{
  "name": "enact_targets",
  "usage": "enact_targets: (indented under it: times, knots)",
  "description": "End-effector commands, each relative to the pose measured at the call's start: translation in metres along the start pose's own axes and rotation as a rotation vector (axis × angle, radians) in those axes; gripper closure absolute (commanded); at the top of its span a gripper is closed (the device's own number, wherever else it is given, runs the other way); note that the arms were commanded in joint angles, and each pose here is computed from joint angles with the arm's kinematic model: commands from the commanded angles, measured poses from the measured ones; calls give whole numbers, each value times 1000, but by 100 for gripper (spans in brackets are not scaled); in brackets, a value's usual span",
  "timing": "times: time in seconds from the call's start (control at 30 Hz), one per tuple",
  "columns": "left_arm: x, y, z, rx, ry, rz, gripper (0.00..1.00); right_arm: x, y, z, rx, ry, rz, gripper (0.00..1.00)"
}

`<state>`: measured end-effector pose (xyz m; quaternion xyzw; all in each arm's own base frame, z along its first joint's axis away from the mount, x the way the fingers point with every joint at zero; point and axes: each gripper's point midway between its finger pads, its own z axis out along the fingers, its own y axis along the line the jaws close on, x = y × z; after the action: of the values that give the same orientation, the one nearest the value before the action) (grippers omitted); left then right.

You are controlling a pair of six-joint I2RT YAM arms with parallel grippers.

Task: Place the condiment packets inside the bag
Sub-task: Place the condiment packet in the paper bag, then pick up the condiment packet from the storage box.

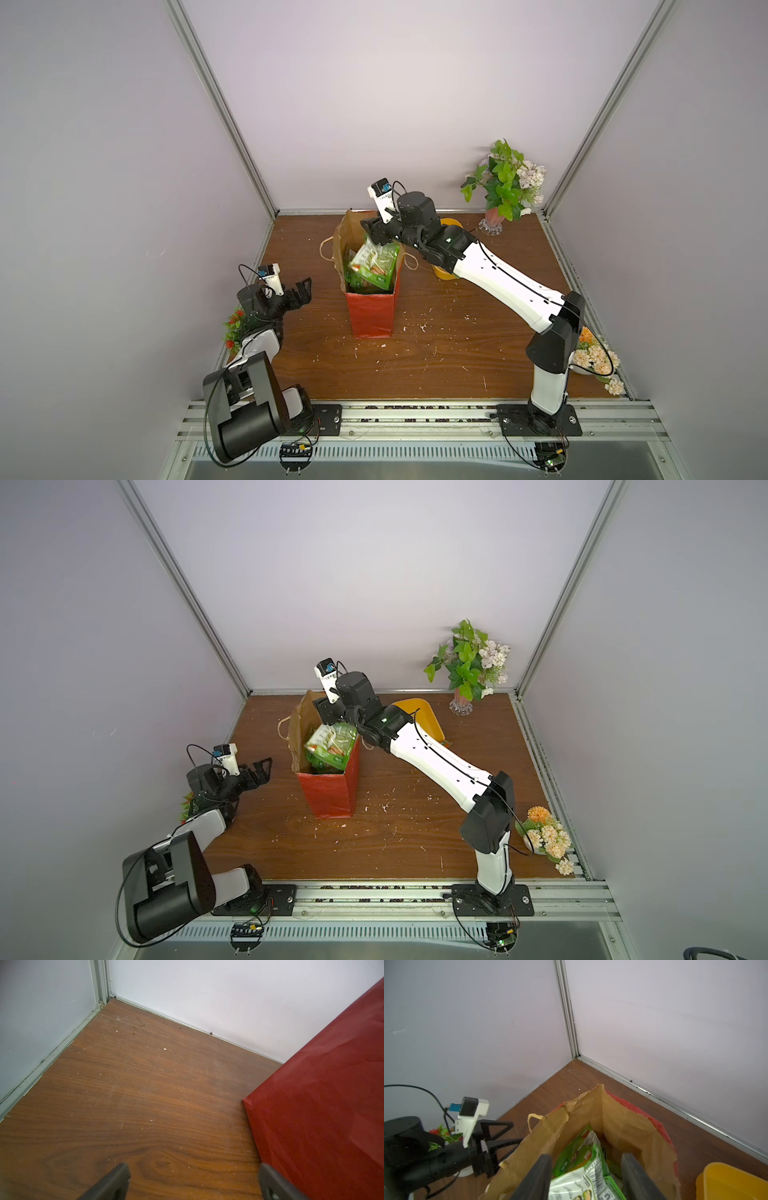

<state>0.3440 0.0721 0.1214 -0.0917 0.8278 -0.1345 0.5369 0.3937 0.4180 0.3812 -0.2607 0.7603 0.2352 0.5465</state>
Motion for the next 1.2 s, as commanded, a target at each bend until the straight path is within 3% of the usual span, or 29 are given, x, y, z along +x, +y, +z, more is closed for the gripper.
enact_targets:
  times: [0.0,0.1,0.23,0.4,0.6,0.9,1.17]
  knots:
    - [-7,-1,-3,14,-27,9,0,-53,-3,-43,28,-123,2,29]
    - [-7,-1,-3,16,-27,10,0,-58,-16,-64,87,-154,20,23]
    - [-7,-2,-4,20,-30,14,0,-37,-44,-94,201,-166,90,14]
    - [-8,-3,-4,25,-30,13,0,19,-98,-139,352,-156,270,7]
    - [-7,-4,-4,31,-27,11,0,102,-162,-181,412,-141,554,1]
    - [-8,-6,-5,37,-30,15,0,213,-201,-175,455,-20,761,0]
    - [-8,-7,-5,41,-31,17,0,246,-230,-158,492,-11,898,1]
